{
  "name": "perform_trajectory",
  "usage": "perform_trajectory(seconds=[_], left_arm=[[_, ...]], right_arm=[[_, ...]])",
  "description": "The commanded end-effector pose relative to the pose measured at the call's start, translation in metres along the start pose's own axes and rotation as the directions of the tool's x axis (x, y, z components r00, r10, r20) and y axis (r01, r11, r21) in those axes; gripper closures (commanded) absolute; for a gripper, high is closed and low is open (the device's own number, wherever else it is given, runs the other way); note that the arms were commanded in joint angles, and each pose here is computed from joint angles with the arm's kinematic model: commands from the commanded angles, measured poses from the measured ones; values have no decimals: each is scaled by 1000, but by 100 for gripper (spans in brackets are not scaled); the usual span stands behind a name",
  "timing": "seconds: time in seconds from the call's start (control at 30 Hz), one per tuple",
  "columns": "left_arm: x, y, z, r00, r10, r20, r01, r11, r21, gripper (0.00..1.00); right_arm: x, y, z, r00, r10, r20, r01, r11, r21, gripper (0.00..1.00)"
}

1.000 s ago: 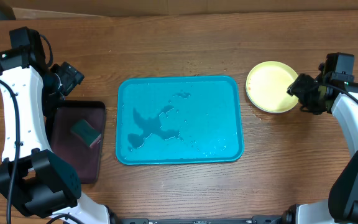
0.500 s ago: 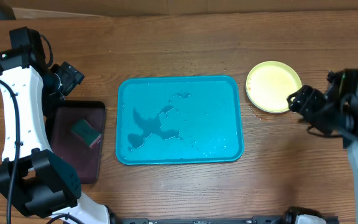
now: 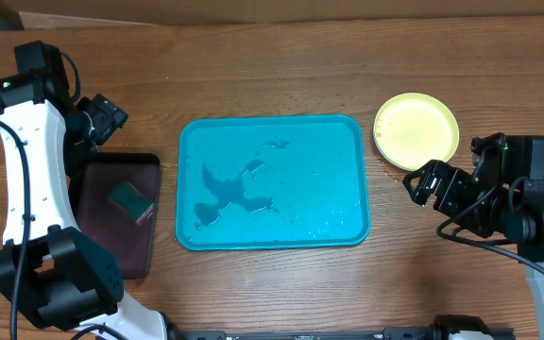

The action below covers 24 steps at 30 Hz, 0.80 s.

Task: Clean dirty plates on tray and stack at the side

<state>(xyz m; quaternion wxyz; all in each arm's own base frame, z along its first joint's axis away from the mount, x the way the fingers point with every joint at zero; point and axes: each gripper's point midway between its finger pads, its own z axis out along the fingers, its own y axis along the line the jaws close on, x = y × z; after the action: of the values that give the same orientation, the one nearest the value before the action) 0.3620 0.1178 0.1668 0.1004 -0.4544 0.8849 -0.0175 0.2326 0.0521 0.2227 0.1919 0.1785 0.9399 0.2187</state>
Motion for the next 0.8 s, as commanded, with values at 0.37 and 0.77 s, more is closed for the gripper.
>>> perform_trajectory(seconds=[0.37, 0.77], left_arm=[[-1, 0, 4, 1000, 4, -1, -4, 1000, -12, 0], [-1, 0, 4, 1000, 4, -1, -4, 1000, -12, 0]], right_arm=[[26, -7, -5, 994, 34, -101, -31, 999, 38, 0], [14, 0, -11, 999, -51, 12, 50, 999, 21, 0]])
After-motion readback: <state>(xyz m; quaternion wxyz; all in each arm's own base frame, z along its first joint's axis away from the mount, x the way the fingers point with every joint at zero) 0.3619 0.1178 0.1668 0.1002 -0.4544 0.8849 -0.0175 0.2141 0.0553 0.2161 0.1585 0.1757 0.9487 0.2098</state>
